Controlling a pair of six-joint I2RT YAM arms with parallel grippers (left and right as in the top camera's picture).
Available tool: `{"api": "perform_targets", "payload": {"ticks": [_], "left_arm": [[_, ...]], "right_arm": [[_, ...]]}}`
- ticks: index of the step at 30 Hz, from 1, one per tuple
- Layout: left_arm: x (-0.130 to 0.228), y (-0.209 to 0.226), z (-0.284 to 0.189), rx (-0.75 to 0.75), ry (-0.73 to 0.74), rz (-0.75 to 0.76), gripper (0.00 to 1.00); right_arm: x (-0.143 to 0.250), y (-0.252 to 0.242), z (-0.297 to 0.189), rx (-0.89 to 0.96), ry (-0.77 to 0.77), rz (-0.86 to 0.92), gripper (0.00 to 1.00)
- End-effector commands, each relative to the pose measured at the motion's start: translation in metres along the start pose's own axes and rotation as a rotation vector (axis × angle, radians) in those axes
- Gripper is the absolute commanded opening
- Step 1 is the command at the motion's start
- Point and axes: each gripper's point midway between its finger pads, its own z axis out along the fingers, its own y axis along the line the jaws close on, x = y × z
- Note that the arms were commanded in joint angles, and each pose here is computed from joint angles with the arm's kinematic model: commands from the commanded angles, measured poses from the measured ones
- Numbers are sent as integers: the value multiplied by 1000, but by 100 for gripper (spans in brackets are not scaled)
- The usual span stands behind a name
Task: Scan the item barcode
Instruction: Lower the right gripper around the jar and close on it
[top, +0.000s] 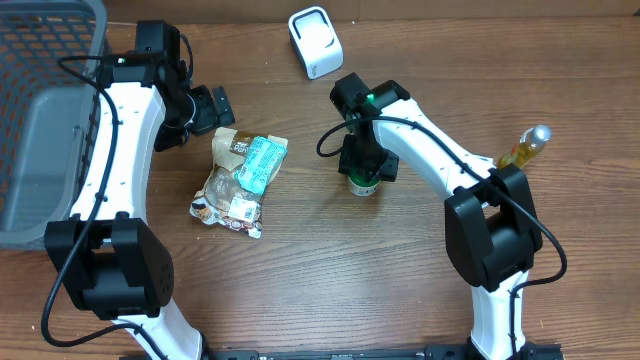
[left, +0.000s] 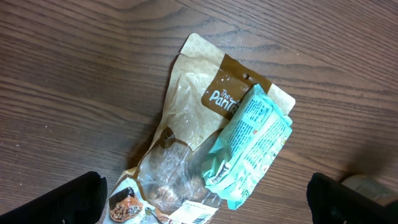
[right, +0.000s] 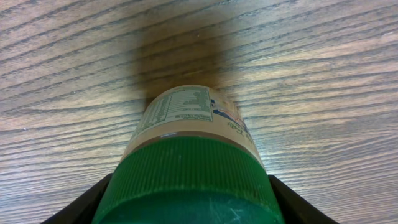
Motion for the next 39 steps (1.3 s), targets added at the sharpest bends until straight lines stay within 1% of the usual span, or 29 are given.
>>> {"api": "perform_targets", "payload": {"ticks": [1, 2, 3, 10, 17, 23, 30, 39], "left_arm": [[3, 2, 4, -10, 12, 15, 100], [3, 2, 4, -10, 12, 15, 100], [3, 2, 4, -10, 12, 15, 100], [3, 2, 4, -10, 12, 15, 100], [3, 2, 4, -10, 12, 15, 100], [3, 2, 4, -10, 12, 15, 100], [3, 2, 4, -10, 12, 15, 100], [3, 2, 4, -10, 12, 15, 100]], "right_arm": [[-7, -6, 0, 37, -38, -4, 70], [-6, -5, 0, 29, -32, -4, 91], [-5, -4, 0, 23, -28, -4, 100], [-5, -3, 3, 25, -27, 1, 100], [-7, -1, 17, 35, -15, 3, 100], [-8, -1, 18, 35, -14, 3, 96], [-5, 0, 28, 23, -11, 3, 96], [-4, -5, 17, 26, 18, 16, 96]]}}
